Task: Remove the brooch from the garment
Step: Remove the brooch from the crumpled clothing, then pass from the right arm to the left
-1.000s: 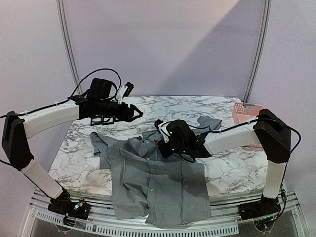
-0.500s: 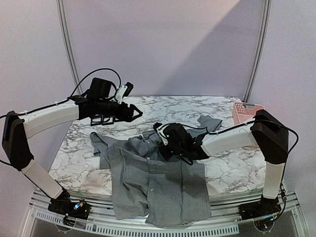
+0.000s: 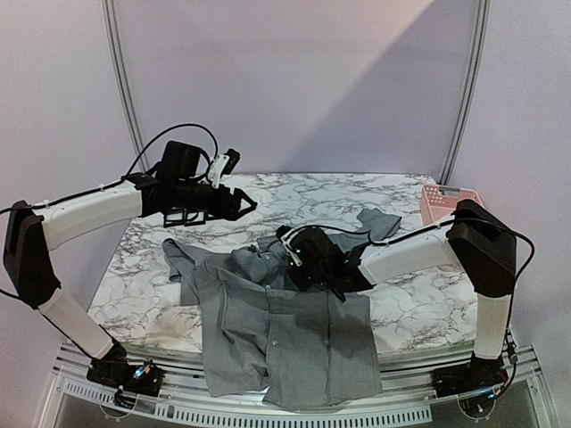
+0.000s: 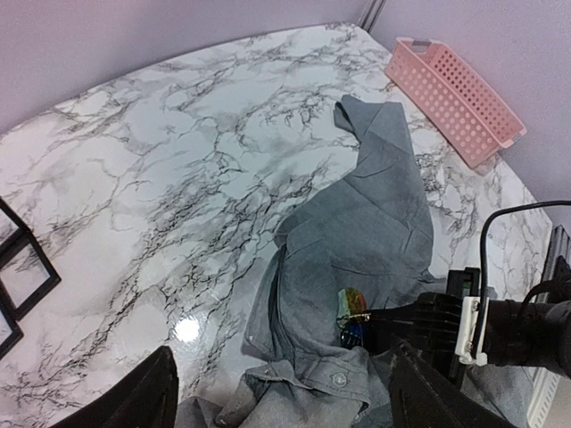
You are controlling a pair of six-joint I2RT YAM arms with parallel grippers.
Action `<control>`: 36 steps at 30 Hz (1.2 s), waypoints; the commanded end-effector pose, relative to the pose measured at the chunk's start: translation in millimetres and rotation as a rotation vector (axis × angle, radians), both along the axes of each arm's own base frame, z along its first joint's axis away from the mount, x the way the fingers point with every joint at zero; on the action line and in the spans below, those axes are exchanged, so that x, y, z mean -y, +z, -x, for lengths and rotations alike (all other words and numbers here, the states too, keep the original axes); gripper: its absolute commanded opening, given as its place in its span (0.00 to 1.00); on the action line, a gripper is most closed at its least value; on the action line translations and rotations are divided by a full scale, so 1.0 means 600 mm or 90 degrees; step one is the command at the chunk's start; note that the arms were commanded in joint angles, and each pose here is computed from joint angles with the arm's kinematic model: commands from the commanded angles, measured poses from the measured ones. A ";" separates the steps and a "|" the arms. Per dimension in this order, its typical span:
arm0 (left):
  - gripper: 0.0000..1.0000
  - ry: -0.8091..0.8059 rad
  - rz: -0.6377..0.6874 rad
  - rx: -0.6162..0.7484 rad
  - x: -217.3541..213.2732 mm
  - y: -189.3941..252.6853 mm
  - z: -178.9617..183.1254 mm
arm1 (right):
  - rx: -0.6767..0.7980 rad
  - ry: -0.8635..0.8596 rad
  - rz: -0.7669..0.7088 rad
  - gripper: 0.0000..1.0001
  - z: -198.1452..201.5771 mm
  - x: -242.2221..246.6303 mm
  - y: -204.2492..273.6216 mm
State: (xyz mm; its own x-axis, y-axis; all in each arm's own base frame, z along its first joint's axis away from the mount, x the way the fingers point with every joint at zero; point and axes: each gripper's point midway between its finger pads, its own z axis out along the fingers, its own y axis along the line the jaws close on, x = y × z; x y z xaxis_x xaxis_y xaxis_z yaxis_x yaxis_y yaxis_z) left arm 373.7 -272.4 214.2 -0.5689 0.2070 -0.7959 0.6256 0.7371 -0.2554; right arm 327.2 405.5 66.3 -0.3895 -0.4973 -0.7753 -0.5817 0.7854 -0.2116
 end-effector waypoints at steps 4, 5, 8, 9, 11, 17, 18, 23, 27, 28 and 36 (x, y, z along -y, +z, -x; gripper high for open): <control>0.82 0.019 0.007 0.023 -0.017 0.018 -0.006 | 0.035 -0.040 0.043 0.00 -0.009 0.028 0.007; 0.82 0.021 0.006 0.024 -0.019 0.019 -0.006 | 0.039 -0.048 0.044 0.00 -0.012 0.033 0.009; 0.82 0.024 0.008 0.031 -0.021 0.024 -0.006 | 0.034 -0.062 0.009 0.00 -0.015 0.038 0.031; 0.82 0.024 0.007 0.033 -0.021 0.025 -0.005 | 0.028 -0.066 -0.007 0.00 -0.019 0.041 0.040; 0.82 0.023 0.008 0.038 -0.022 0.029 -0.003 | 0.020 -0.087 -0.059 0.00 -0.029 0.050 0.076; 0.82 0.011 0.010 0.062 -0.017 0.053 0.009 | -0.031 -0.067 -0.235 0.00 -0.046 0.069 0.171; 0.82 0.006 0.008 0.066 -0.014 0.057 0.014 | -0.035 -0.057 -0.260 0.00 -0.046 0.074 0.191; 0.82 -0.054 0.024 0.089 0.014 0.094 0.051 | -0.083 0.036 -0.335 0.00 -0.036 0.081 0.244; 0.82 -0.144 0.086 0.076 0.054 0.127 0.096 | -0.120 0.163 -0.378 0.00 -0.003 0.076 0.293; 0.82 -0.163 0.102 0.070 0.062 0.134 0.106 | -0.128 0.186 -0.377 0.00 0.003 0.074 0.301; 0.85 -0.224 0.182 0.001 0.094 0.155 0.133 | -0.214 0.358 -0.395 0.00 0.068 0.035 0.369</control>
State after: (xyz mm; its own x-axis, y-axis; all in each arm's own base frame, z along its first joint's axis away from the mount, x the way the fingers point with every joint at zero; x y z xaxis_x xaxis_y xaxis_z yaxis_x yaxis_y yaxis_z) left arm 302.2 -318.2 292.6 -0.4603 0.1909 -0.8670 0.8241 0.4551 -0.3373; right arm 322.0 370.6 267.1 -0.4676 -0.1552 -0.8702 -0.8030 0.4860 0.3449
